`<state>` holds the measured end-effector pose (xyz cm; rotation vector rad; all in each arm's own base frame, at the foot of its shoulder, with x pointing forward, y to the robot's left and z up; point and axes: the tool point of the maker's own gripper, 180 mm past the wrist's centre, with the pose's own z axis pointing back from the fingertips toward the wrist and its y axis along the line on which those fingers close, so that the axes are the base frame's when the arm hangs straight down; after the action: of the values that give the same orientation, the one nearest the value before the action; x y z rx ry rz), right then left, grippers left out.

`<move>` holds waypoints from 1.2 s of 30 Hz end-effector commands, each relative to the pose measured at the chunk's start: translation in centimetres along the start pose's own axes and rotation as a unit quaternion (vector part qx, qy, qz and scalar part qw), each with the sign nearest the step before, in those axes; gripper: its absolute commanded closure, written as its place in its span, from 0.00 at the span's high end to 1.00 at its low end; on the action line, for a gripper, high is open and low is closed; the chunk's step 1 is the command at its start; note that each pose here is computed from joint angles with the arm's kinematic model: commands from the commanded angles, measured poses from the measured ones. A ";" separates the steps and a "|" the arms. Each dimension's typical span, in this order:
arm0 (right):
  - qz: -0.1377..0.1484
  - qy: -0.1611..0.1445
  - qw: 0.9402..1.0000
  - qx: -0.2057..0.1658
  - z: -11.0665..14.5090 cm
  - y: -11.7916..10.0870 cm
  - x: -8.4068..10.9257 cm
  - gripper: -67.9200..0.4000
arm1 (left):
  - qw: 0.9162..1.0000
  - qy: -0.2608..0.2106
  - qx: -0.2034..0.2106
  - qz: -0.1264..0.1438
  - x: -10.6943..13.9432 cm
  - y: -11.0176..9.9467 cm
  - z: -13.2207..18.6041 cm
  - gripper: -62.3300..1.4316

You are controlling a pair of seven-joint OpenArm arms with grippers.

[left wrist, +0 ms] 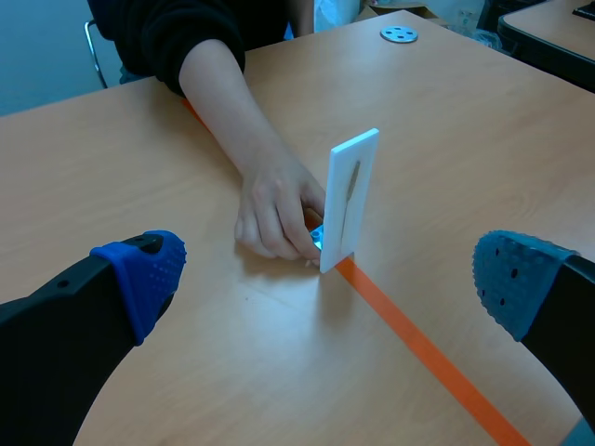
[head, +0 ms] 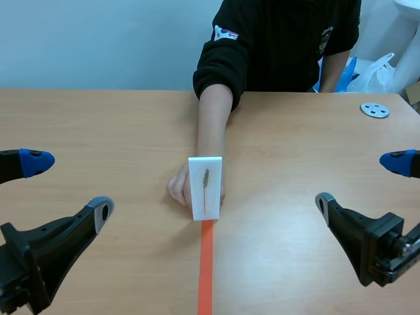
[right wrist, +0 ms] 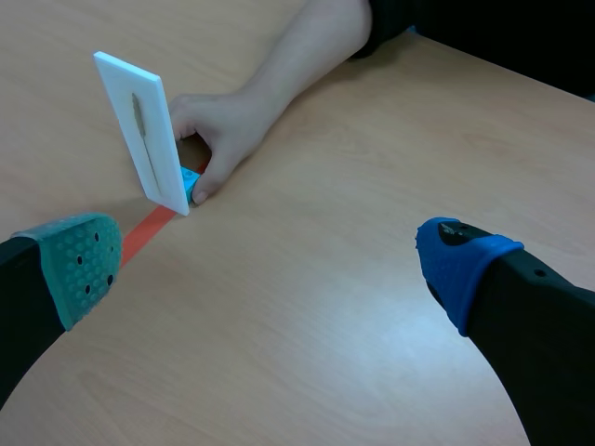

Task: Sort the leaf by its shape. The table is split by an orange tape line. A compound leaf with several leaflets goes to the left side, a simple leaf with one blade goes to the right side. Return to the home posture when a red brick is placed on the table.

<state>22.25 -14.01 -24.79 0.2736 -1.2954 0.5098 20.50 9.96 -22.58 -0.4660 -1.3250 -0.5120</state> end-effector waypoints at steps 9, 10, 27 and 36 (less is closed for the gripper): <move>0.003 -0.016 1.000 -0.004 0.0 -0.2 0.8 1.00 | 1.000 -0.017 -0.003 0.003 0.9 -0.4 -0.1 1.00; 0.003 -0.016 1.000 -0.004 0.0 -0.2 0.8 1.00 | 1.000 -0.017 -0.003 0.003 0.9 -0.4 -0.1 1.00; 0.003 -0.015 1.000 -0.004 0.0 -0.2 0.8 1.00 | 1.000 -0.005 -0.009 -0.014 -1.4 1.1 -2.2 1.00; 0.001 -0.016 1.000 -0.004 0.0 -0.2 0.9 1.00 | 1.000 -0.006 -0.021 0.011 -5.1 2.1 -5.5 1.00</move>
<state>22.25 -14.01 -24.77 0.2741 -1.2960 0.5091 24.75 9.66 -30.02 -0.4933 -1.2711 -0.5200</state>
